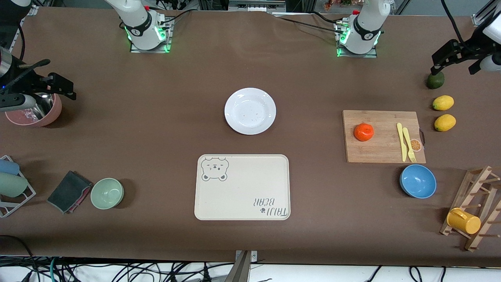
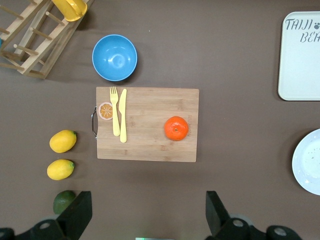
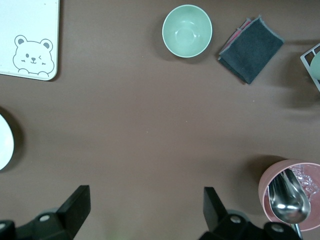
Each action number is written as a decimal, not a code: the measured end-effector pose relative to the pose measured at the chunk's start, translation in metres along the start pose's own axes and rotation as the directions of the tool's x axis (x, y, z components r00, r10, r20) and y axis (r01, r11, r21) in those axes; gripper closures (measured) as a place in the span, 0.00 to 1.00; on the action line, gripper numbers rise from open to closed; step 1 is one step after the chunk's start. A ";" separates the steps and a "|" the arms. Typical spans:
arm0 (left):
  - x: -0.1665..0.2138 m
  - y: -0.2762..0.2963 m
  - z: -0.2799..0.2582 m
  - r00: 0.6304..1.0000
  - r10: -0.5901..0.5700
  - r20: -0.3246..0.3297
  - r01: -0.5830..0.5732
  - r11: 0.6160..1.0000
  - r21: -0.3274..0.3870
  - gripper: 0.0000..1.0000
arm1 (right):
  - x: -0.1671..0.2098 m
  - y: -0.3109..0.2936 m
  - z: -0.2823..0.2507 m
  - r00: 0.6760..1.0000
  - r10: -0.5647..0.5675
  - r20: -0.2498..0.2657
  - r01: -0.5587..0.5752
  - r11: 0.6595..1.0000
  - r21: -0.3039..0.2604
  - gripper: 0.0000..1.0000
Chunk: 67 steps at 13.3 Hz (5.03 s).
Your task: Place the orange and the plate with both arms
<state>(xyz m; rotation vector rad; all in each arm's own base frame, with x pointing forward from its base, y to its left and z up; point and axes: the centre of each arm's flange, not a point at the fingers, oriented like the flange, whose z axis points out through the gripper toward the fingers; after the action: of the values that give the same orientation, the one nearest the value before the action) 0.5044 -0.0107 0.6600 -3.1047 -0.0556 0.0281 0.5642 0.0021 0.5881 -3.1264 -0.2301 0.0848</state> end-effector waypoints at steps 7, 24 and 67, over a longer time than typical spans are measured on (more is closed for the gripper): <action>0.002 -0.002 0.003 1.000 -0.003 0.005 0.003 1.000 0.000 0.00 | 0.000 0.000 0.000 1.000 0.000 0.000 0.000 1.000 0.000 0.00; 0.002 0.005 0.002 1.000 0.009 0.003 -0.009 1.000 0.001 0.00 | 0.000 -0.001 0.000 1.000 -0.002 0.001 0.002 1.000 0.000 0.00; 0.038 0.029 0.346 0.997 0.044 0.061 -0.042 0.999 -0.030 0.00 | 0.000 -0.004 0.000 1.000 -0.006 0.006 0.006 1.000 0.001 0.00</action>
<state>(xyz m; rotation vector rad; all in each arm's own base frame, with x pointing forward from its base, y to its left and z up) 0.5370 -0.0263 0.3127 -3.1329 0.0088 0.1255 0.5633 0.0058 0.5878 -3.1250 -0.2402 0.0935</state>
